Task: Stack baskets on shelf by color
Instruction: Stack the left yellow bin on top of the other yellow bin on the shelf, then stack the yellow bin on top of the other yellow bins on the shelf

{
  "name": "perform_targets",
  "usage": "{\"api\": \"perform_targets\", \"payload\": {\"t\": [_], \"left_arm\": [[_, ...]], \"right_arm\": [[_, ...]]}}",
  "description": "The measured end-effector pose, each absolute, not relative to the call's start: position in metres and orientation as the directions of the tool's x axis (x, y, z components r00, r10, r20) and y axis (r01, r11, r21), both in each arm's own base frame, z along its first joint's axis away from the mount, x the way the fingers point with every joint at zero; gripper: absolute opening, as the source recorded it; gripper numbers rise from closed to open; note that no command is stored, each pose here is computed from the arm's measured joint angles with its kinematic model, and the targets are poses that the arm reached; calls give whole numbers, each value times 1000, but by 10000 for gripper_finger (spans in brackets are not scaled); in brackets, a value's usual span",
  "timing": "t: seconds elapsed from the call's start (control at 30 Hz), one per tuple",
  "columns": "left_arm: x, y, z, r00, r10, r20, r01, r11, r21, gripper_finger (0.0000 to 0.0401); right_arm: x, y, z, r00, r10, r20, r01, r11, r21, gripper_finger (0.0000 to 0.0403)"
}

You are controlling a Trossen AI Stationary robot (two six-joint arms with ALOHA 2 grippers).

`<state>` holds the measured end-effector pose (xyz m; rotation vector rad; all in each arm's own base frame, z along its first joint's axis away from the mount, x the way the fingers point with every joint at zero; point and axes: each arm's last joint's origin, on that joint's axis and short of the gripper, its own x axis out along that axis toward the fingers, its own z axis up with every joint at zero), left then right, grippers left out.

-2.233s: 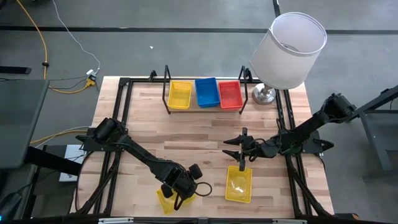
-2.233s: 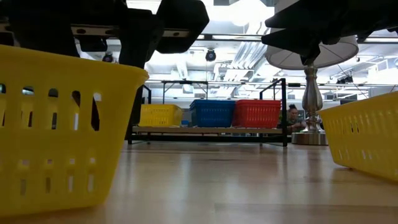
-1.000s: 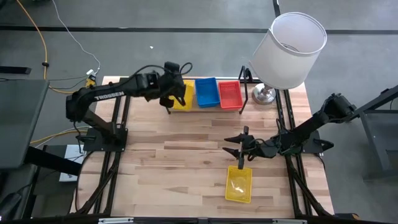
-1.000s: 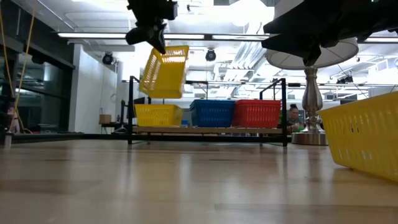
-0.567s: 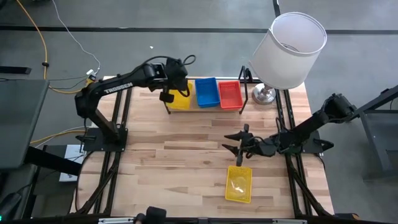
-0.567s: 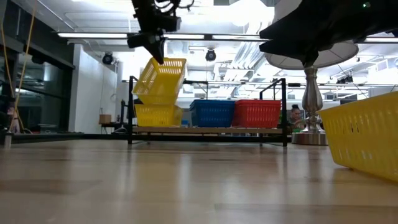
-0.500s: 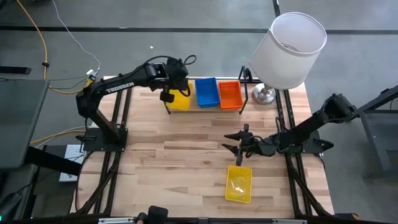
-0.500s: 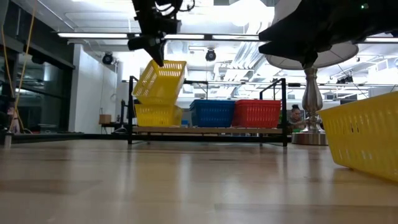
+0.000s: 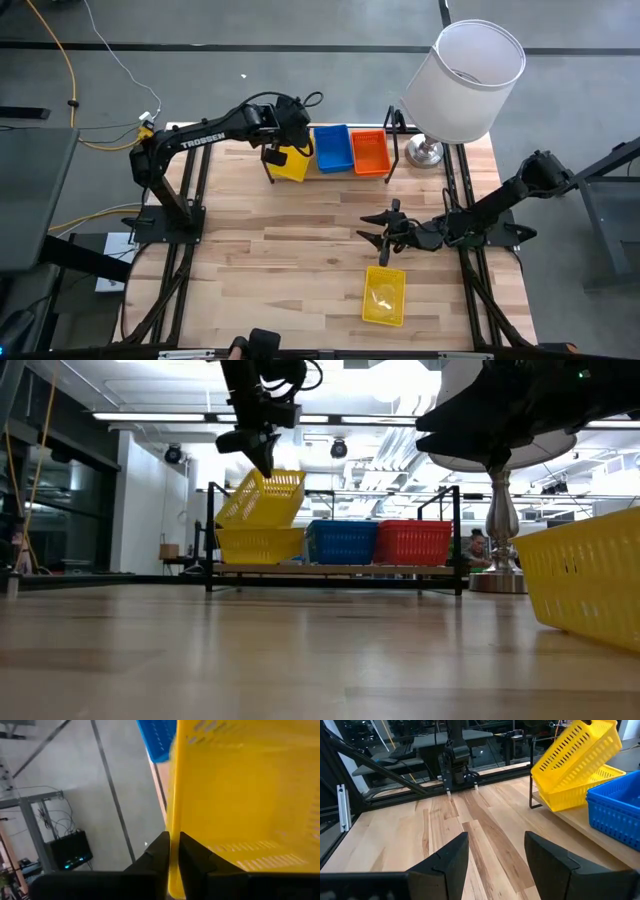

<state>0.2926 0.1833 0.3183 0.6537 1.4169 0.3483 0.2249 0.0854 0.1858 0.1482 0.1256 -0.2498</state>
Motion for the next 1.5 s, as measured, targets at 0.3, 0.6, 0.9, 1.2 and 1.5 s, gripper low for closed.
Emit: {"api": "perform_targets", "payload": {"t": [0.3,0.6,0.9,1.2,1.5], "left_arm": [[298,182,321,191,602,-775,135,766,628,76],[298,177,328,215,626,-750,1,768,641,122],[289,213,333,357,600,-716,-467,778,420,29],[309,213,334,467,608,-642,-695,701,159,1],[349,186,303,394,774,-496,-818,541,194,0]], "right_arm": [[225,85,186,961,-236,-142,254,958,130,181],[225,85,186,961,-236,-142,255,958,135,181],[225,85,186,961,-236,-142,256,956,145,181],[225,85,186,962,-235,-142,255,956,146,181],[225,86,186,962,-234,-141,257,949,182,181]]}}
